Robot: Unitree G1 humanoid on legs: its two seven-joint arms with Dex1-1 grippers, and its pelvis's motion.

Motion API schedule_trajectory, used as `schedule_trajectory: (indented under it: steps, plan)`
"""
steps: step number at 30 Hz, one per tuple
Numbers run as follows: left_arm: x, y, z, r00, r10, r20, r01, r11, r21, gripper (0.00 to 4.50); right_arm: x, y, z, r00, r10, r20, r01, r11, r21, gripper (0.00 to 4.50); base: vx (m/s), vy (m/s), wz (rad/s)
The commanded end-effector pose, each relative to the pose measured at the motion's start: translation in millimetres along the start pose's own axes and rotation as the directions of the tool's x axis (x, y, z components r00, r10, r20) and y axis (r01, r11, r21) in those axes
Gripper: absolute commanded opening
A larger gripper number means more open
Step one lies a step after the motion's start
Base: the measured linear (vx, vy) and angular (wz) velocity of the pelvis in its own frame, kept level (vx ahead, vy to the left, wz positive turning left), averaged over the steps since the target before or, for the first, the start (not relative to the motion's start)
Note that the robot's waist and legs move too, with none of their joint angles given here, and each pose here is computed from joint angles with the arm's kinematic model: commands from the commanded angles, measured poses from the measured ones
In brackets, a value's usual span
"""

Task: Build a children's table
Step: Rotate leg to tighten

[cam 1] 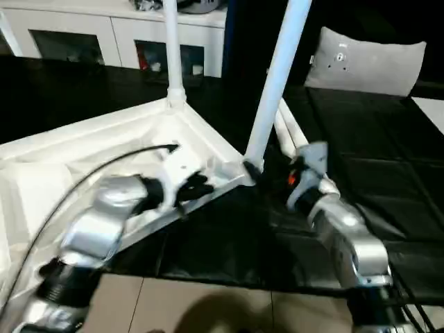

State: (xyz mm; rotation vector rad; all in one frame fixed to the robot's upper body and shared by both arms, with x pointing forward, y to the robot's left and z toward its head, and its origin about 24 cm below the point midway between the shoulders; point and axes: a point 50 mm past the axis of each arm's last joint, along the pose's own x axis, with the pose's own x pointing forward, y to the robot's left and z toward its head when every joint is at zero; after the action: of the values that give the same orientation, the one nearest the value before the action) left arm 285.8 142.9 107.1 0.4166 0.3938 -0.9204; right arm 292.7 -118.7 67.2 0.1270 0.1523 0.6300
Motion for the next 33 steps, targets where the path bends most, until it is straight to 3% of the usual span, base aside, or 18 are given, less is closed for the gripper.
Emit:
schedule_trajectory:
  steps: [1, 6, 12, 17, 26, 33]
  plan:
    - [-6, -8.0, -5.3, 0.997, -0.016, -0.070, 0.015, 1.000, -0.008, 1.37, -2.5, 6.0, 2.5, 0.999, 0.042, -0.025, -0.043, 0.999, -0.033, 4.50, 0.000, 0.000, 0.00]
    - [-11, -8.0, -15.1, 0.990, 0.010, -0.144, -0.018, 0.998, -0.055, 1.37, -8.2, 15.9, -3.2, 0.990, 0.109, -0.092, -0.113, 0.993, -0.040, 4.50, 0.000, 0.000, 0.00]
    - [-20, -3.2, -29.6, 0.959, 0.080, -0.272, -0.098, 0.994, -0.054, 1.37, -28.1, 33.8, -12.5, 0.928, 0.285, -0.241, -0.307, 0.950, -0.058, 4.50, 0.000, 0.000, 0.00]
    - [-21, 1.7, -38.4, 0.940, 0.126, -0.317, -0.153, 0.986, -0.060, 1.21, -38.2, 37.4, -15.1, 0.872, 0.360, -0.332, -0.401, 0.914, -0.060, 4.50, 0.000, 0.000, 0.00]
    - [-22, 2.7, -47.5, 0.925, 0.133, -0.355, -0.171, 0.982, -0.077, 0.49, -39.4, 40.1, -12.8, 0.853, 0.378, -0.360, -0.428, 0.901, -0.067, 4.50, 0.000, 0.000, 0.00]
    - [-19, 9.0, -45.1, 0.940, 0.148, -0.308, -0.178, 0.981, -0.073, 0.03, -39.5, 41.0, -13.2, 0.850, 0.378, -0.367, -0.431, 0.900, -0.072, 4.50, 0.000, 0.000, 0.00]
